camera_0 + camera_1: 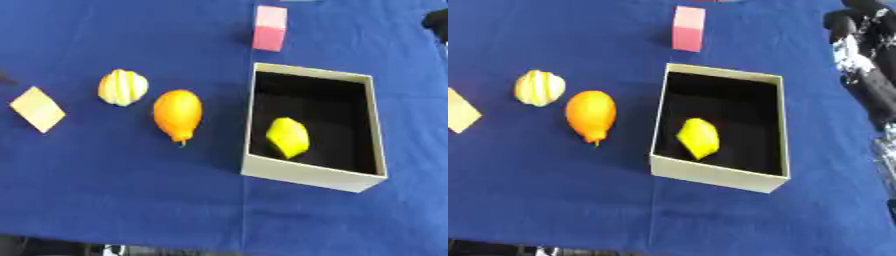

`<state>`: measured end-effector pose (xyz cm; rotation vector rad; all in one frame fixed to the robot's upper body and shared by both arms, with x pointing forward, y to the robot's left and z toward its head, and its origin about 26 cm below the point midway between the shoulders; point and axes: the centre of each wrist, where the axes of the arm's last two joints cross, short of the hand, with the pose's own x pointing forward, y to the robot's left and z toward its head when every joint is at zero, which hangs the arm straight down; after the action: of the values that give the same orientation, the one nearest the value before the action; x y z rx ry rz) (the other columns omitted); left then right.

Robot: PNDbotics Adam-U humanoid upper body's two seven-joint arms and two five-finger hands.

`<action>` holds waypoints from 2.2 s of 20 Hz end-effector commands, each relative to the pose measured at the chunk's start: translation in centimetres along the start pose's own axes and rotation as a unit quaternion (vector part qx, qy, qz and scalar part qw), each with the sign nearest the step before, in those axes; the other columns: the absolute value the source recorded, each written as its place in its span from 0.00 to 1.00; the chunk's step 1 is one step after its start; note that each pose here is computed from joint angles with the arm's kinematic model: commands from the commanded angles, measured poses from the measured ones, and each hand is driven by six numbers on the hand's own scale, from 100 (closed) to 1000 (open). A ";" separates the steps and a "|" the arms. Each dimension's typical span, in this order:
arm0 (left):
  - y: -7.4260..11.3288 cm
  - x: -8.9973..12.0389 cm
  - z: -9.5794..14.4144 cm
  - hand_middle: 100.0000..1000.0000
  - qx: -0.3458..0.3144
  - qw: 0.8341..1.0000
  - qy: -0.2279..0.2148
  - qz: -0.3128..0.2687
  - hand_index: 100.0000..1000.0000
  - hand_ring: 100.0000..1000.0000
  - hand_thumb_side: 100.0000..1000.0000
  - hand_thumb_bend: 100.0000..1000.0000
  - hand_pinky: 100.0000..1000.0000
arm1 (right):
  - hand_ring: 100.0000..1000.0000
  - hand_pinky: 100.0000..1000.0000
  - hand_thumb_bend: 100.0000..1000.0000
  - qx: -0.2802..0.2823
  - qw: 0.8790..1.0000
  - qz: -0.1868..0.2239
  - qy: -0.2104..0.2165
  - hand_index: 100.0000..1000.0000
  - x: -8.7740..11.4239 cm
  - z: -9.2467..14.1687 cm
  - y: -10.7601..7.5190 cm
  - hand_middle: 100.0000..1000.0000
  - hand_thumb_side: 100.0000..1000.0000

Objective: Pick up objects on the table and place them in the box.

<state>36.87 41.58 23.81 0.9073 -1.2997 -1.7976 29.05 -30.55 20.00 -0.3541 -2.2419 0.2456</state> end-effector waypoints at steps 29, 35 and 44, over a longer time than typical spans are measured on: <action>0.9 -0.4 -4.3 0.58 -0.005 1.000 -0.003 -0.023 0.70 0.66 0.00 0.47 0.71 | 0.79 0.93 0.00 0.006 1.000 -0.008 -0.007 0.86 0.5 -0.2 0.2 0.68 0.50; 2.3 0.1 -4.0 0.52 0.022 1.000 -0.010 -0.011 0.63 0.59 0.00 0.42 0.65 | 0.79 0.93 0.00 0.006 1.000 -0.007 -0.005 0.86 0.4 -0.1 0.2 0.68 0.49; 8.6 4.7 -4.3 0.44 0.131 0.987 -0.079 -0.050 0.55 0.53 0.00 0.35 0.60 | 0.79 0.93 0.00 0.005 1.000 -0.004 -0.008 0.86 0.5 -0.2 -0.1 0.68 0.49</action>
<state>40.20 34.09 28.61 0.9606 -1.6024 -1.8255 29.06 -30.18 19.64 -0.3259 -2.2307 0.2402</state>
